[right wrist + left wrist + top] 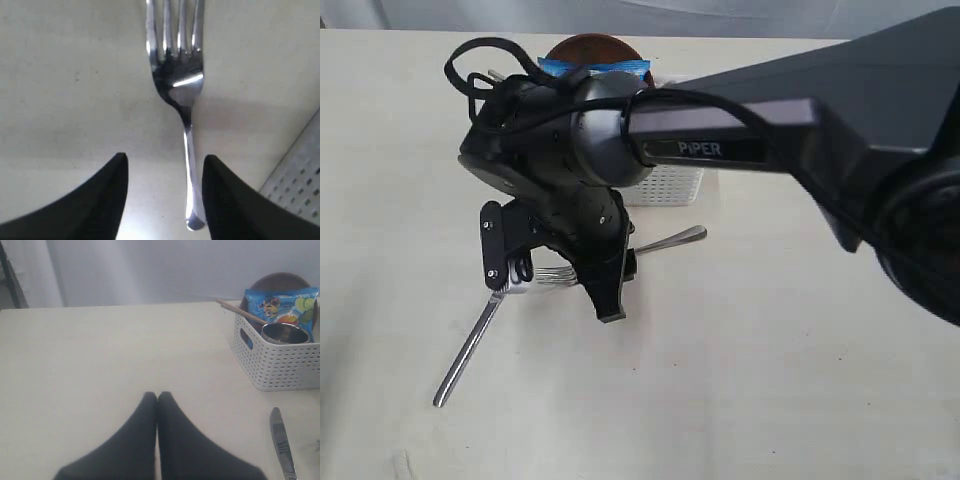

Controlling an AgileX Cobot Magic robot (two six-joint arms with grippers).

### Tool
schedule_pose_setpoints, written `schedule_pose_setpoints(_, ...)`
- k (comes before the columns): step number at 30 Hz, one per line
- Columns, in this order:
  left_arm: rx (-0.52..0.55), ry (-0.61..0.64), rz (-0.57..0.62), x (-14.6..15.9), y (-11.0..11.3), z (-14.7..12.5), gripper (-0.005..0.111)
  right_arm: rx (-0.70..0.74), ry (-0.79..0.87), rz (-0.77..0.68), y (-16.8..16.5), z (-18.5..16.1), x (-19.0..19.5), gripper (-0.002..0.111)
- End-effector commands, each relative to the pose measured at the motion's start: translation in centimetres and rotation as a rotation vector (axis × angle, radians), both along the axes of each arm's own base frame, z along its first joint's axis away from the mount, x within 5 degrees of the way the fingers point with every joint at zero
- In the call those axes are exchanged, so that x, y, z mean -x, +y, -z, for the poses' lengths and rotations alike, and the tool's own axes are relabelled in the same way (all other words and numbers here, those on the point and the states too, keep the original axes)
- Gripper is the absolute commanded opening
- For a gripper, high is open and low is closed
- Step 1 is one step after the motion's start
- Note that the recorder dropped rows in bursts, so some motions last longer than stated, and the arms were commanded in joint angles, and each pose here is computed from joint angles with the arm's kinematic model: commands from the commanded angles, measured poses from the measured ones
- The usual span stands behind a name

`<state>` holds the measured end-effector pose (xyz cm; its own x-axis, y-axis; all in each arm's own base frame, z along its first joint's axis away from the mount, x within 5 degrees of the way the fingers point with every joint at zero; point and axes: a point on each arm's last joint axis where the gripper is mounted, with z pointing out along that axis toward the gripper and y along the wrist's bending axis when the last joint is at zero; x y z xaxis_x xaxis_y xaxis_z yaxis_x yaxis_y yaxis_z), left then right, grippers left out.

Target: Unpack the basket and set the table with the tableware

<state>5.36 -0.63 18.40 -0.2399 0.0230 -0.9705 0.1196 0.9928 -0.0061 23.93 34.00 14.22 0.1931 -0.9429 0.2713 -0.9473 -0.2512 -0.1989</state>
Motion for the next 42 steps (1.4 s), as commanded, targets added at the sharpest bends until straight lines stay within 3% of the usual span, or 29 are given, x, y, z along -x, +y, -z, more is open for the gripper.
schedule_pose_setpoints(1,0.003,-0.007,0.007,0.0,0.0,0.0,0.0,-0.023,-0.038,-0.032,0.3,0.4,-0.7,0.045)
schedule_pose_setpoints(8,0.003,-0.007,0.007,0.0,0.0,0.0,0.0,-0.058,-0.046,-0.051,0.9,1.2,-0.8,0.044)
schedule_pose_setpoints(13,0.003,-0.007,0.007,0.0,0.0,0.0,0.0,-0.013,-0.024,-0.043,0.6,2.3,-0.8,0.038)
schedule_pose_setpoints(20,0.003,-0.007,0.007,0.0,0.0,0.0,0.0,0.022,-0.005,-0.032,0.4,2.9,-0.7,0.001)
schedule_pose_setpoints(25,0.003,-0.007,0.007,0.0,0.0,0.0,0.0,0.066,0.004,0.021,-0.1,2.8,-0.5,0.0)
schedule_pose_setpoints(34,0.003,-0.007,0.007,0.0,0.0,0.0,0.0,-0.034,0.002,0.396,-0.4,0.5,0.6,0.0)
schedule_pose_setpoints(42,0.003,-0.007,0.007,0.0,0.0,0.0,0.0,-0.183,0.087,0.938,0.1,-1.0,2.0,0.0)
